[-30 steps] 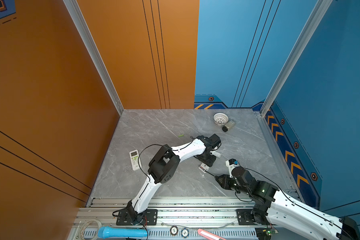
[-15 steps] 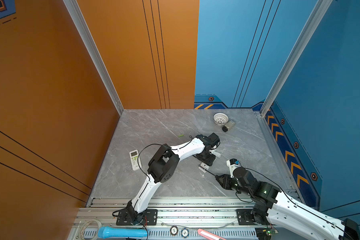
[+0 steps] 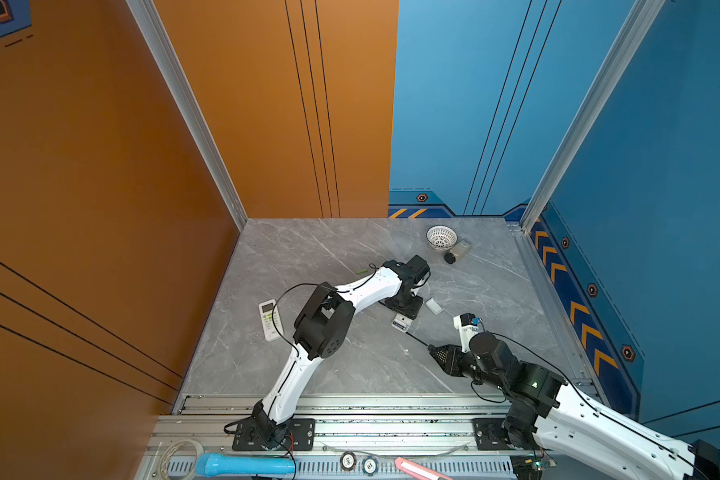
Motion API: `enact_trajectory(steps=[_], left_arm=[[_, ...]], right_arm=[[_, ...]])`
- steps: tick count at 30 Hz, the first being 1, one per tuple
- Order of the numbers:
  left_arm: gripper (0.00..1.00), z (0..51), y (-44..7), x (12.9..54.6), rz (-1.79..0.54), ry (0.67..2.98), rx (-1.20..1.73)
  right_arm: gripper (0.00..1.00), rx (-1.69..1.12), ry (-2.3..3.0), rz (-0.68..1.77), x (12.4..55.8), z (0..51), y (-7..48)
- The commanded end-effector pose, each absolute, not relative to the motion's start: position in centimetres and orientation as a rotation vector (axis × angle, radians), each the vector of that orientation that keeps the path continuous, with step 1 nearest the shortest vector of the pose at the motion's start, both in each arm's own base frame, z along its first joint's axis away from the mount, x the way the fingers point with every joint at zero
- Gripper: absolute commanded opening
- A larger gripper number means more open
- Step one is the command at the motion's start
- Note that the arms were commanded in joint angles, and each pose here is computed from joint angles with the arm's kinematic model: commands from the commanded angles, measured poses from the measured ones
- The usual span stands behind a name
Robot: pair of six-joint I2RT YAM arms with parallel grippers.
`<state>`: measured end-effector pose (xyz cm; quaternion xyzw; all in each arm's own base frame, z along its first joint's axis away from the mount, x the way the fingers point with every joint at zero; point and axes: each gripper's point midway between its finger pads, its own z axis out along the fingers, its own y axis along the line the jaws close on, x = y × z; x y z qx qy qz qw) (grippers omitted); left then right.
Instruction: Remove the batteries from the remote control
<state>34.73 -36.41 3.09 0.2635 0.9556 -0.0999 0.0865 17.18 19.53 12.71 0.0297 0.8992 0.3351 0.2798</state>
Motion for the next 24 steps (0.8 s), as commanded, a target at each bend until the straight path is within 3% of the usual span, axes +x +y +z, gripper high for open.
enact_trajectory(steps=[1, 24], left_arm=[[0.03, 3.1, -36.7, 35.4, -0.266, 2.817, 0.778], [0.03, 2.7, -37.5, 34.4, -0.291, 2.809, 0.820]], right_arm=[[0.00, 0.103, 2.391, 0.870, 18.5, 14.5, 19.9], [0.00, 0.153, 2.461, 0.776, 20.2, 12.8, 19.7]])
